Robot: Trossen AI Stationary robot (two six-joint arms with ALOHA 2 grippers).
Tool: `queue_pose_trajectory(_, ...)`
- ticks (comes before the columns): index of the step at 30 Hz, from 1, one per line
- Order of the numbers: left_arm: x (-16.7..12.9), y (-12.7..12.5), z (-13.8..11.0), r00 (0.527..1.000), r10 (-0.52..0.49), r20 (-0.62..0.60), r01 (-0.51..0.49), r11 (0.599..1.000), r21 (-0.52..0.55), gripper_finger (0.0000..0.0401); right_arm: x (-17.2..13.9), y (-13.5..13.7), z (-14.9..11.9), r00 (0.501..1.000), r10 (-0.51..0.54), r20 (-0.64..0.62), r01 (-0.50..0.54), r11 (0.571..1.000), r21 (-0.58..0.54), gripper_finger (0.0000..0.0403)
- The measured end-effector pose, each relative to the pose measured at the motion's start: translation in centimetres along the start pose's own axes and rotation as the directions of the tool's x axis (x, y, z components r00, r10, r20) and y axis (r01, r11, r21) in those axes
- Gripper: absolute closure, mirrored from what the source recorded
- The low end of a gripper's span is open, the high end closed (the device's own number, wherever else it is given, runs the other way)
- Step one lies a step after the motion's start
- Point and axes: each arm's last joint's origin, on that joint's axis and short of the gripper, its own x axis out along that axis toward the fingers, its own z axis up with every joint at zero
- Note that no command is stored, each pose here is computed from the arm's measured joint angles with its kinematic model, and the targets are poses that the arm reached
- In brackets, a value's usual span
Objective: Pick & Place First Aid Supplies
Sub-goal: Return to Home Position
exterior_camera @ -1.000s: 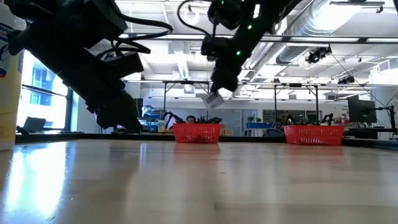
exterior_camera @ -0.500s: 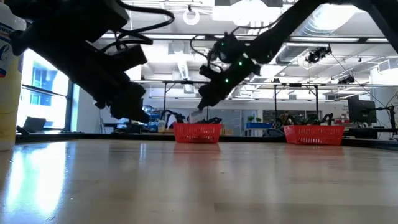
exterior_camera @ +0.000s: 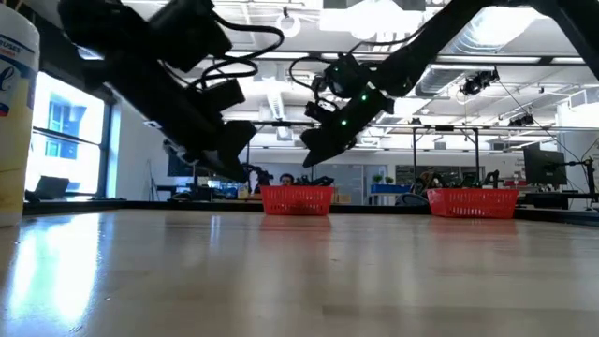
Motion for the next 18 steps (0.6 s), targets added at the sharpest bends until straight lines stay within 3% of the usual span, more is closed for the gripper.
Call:
queue_pose_trajectory(4,0.8,1.6,1.8,0.999,-0.039,0.001,0.039,0.999,-0.017,0.0401,-2.4,-0.4,0.8,0.998,0.03,-0.054,-0.032,0.998,-0.045,0.0332)
queue_pose_trajectory(8,0.9,2.7,4.0,0.994,-0.092,0.067,0.093,0.996,-0.012,0.0401,-5.4,-0.4,0.8,0.986,0.166,-0.028,-0.167,0.985,-0.039,0.0353)
queue_pose_trajectory(15,1.2,4.1,6.0,0.982,-0.106,0.156,0.108,0.994,-0.006,0.0401,-10.6,0.7,-4.0,0.923,0.366,0.117,-0.365,0.931,-0.023,0.04)
queue_pose_trajectory(18,1.5,4.6,6.4,0.98,-0.108,0.168,0.114,0.993,-0.025,0.0401,-13.2,1.5,-6.2,0.914,0.374,0.159,-0.377,0.926,-0.009,0.0397)
